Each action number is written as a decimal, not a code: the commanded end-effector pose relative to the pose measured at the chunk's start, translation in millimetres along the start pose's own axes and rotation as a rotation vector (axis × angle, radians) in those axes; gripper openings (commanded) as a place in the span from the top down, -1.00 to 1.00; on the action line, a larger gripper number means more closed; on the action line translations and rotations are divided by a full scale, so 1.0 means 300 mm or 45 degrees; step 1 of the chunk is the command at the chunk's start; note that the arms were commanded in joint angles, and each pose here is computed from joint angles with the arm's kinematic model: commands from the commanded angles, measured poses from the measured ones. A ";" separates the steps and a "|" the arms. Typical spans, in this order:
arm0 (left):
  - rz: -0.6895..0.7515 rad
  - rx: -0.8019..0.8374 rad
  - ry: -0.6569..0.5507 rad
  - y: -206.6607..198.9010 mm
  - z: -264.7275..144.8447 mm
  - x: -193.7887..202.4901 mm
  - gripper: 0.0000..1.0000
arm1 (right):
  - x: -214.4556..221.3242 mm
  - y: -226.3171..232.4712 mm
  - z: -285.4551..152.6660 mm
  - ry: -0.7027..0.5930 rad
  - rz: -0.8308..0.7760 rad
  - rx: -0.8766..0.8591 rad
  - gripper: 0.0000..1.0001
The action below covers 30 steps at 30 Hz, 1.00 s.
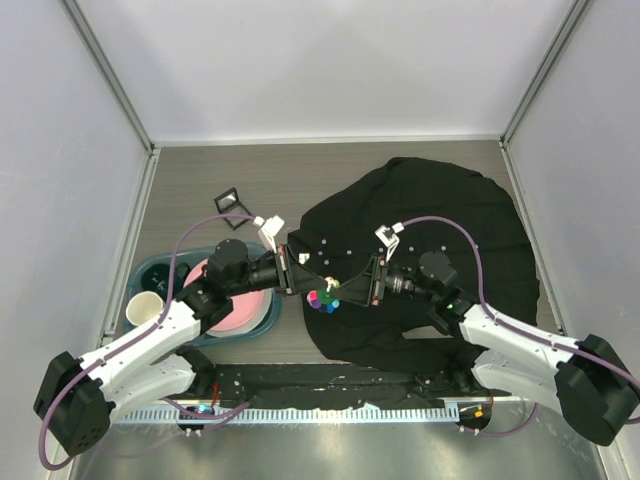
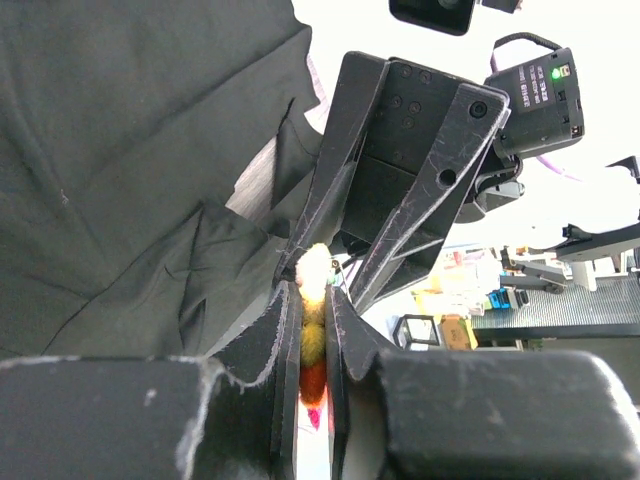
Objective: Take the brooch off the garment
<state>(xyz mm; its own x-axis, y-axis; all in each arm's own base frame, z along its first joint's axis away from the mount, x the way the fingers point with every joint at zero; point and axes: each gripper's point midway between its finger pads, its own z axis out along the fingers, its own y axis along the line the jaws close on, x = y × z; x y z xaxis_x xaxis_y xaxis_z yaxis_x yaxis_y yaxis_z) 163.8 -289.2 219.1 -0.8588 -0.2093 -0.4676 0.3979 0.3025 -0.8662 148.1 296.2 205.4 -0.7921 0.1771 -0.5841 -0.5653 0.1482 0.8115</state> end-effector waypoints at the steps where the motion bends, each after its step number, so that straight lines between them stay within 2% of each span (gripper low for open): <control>1: 0.059 0.042 -0.055 -0.044 -0.011 -0.034 1.00 | -0.038 0.007 -0.018 -0.047 -0.079 0.086 0.14; 6: 0.061 0.042 -0.061 -0.047 -0.012 -0.037 1.00 | -0.064 -0.010 -0.045 -0.077 -0.098 0.209 0.07; 10: 0.065 0.051 -0.060 -0.051 -0.011 -0.038 1.00 | -0.092 0.050 -0.037 -0.110 -0.062 0.134 -0.06; 11: 0.065 0.051 -0.060 -0.050 -0.011 -0.037 1.00 | -0.099 0.061 -0.032 -0.114 -0.050 0.116 -0.18; 13: 0.066 0.051 -0.057 -0.048 -0.009 -0.037 1.00 | -0.114 0.086 -0.021 -0.127 -0.038 0.069 -0.29; 15: 0.062 0.049 -0.053 -0.044 -0.006 -0.035 1.00 | -0.124 0.079 -0.006 -0.124 -0.037 0.073 -0.32; 21: 0.061 0.054 -0.050 -0.049 -0.009 -0.033 1.00 | -0.126 0.084 0.018 -0.117 -0.022 0.027 -0.32; 30: 0.061 0.048 -0.046 -0.045 -0.007 -0.032 1.00 | -0.111 0.079 0.021 -0.098 -0.023 0.006 -0.16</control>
<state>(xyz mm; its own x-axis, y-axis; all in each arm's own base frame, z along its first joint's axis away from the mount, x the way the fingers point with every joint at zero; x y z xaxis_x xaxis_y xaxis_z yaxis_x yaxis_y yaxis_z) 165.6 -287.8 222.3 -0.8500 -0.2251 -0.4762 0.4030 0.3042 -0.8632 164.9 296.0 215.9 -0.7996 0.2278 -0.5557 -0.5106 0.2292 0.8287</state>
